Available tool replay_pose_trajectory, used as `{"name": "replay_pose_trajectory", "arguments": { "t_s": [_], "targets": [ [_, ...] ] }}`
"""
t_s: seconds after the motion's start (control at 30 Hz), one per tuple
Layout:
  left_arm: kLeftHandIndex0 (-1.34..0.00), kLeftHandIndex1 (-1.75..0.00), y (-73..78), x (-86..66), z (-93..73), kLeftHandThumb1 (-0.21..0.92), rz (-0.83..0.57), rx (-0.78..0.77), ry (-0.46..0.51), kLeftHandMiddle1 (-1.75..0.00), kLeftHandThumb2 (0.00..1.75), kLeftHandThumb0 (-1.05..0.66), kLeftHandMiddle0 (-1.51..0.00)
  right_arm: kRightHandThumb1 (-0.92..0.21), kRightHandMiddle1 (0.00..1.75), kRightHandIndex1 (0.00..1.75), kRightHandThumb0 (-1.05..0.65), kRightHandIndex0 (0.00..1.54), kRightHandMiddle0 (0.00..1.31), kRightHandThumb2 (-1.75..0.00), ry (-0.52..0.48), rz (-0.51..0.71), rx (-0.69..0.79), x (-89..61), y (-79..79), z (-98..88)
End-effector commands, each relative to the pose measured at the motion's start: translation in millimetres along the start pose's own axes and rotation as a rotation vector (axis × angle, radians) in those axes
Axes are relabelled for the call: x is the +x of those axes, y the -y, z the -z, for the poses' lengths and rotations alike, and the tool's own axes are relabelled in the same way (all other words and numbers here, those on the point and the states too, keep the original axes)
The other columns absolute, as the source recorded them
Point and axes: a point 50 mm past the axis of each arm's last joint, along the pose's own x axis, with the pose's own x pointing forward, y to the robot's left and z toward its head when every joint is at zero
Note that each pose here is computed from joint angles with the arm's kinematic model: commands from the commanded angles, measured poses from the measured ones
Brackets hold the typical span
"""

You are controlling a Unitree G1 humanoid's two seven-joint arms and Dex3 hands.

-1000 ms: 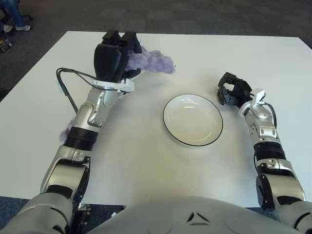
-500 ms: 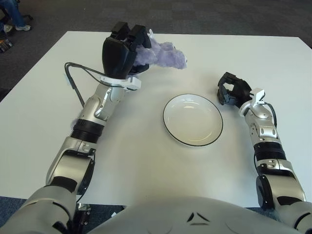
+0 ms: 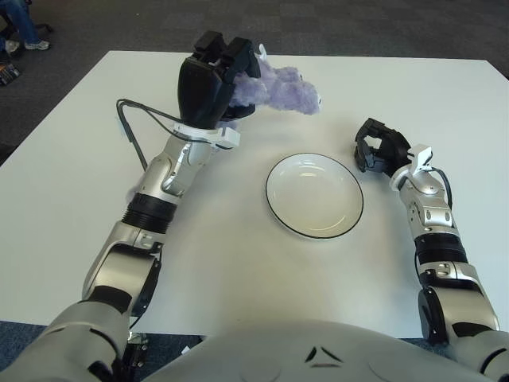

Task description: Put the doll into the plate.

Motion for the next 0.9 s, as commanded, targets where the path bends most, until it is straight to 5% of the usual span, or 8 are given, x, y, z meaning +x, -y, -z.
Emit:
{"name": "replay_pose_trajectory", "arguments": {
  "t_s": [0.0, 0.7, 0.87],
  "targets": [
    [-0.63, -1.75, 0.0, -2.0, -11.4, -0.03, 0.016, -0.040, 0.017, -1.75, 1.72, 0.00, -0.89, -0.54, 1.75, 1.75, -0.42, 1.15, 0.44, -1.03, -0.073, -0.002, -0.001, -5.7, -1.2, 14.7],
    [-0.62, -1.75, -2.1, -13.2, -44.5, -0.01, 0.168, -0.256, 0.184, -1.75, 1.70, 0.00, -0.87, -0.52, 1.75, 1.75, -0.42, 1.17, 0.46, -1.07, -0.073, -0.007, -0.017, -4.6, -1.9, 14.3],
    [-0.65, -1.72, -14.0, -23.9, -52.7, -0.05, 0.202, -0.333, 0.206, -1.75, 1.73, 0.00, -0.90, -0.52, 1.75, 1.75, -0.42, 1.21, 0.46, -1.06, -0.086, 0.014, -0.043, -4.2, -0.5, 15.6]
  ]
}}
